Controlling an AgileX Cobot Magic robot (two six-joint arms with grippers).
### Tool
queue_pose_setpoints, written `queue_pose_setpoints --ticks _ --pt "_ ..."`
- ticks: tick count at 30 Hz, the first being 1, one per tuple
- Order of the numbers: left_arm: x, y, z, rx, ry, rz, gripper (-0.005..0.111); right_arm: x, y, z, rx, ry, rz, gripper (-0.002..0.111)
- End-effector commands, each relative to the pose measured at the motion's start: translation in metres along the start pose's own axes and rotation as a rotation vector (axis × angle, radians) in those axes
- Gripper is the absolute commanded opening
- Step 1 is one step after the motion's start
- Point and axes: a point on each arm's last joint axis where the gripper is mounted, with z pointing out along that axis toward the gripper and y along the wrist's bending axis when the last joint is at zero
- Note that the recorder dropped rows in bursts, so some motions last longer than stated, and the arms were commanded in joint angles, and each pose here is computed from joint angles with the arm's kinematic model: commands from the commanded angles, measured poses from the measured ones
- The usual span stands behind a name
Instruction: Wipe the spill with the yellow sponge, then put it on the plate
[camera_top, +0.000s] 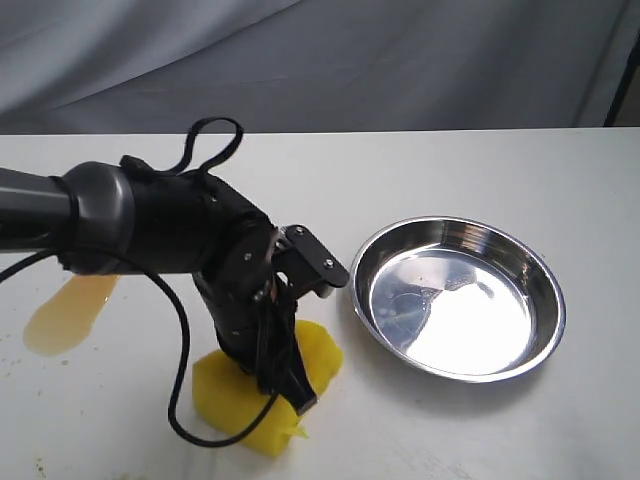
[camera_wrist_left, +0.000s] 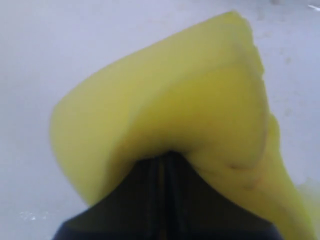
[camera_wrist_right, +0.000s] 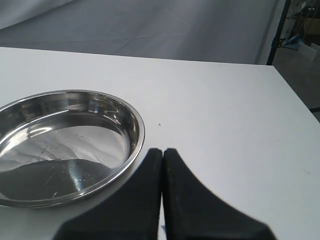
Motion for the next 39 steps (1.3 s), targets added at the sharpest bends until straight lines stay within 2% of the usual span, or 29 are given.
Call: queue_pose_setpoints --ticks 1,6,10,15,27,30,34,39 --pt "0.005 -0.048 0.014 0.109 0.061 0.016 0.0 0.0 0.0 0.0 0.006 -0.005 0.009 0.0" --pt "0.005 -0.07 0.013 0.113 0.074 0.08 0.0 0.0 0.0 0.0 0.006 -0.005 0.009 0.0" --pt "0.011 -0.075 0.012 0.123 0.134 0.091 0.0 0.0 0.0 0.0 0.006 -0.005 0.009 0.0" --pt "0.027 -0.075 0.017 0.116 0.227 0.042 0.0 0.0 0.0 0.0 0.006 -0.005 0.009 0.0" --pt "0.091 -0.075 0.042 0.079 0.399 -0.108 0.0 0.0 0.0 0.0 0.006 -0.005 0.009 0.0" --pt "0.104 -0.072 0.031 0.052 0.399 -0.127 0.0 0.0 0.0 0.0 0.006 -0.005 0.009 0.0" --pt "0.122 -0.062 0.008 -0.044 0.351 -0.168 0.0 0.0 0.0 0.0 0.006 -0.005 0.009 0.0" --pt "0.136 -0.054 -0.024 -0.108 0.3 -0.187 0.0 0.0 0.0 0.0 0.006 -0.005 0.009 0.0"
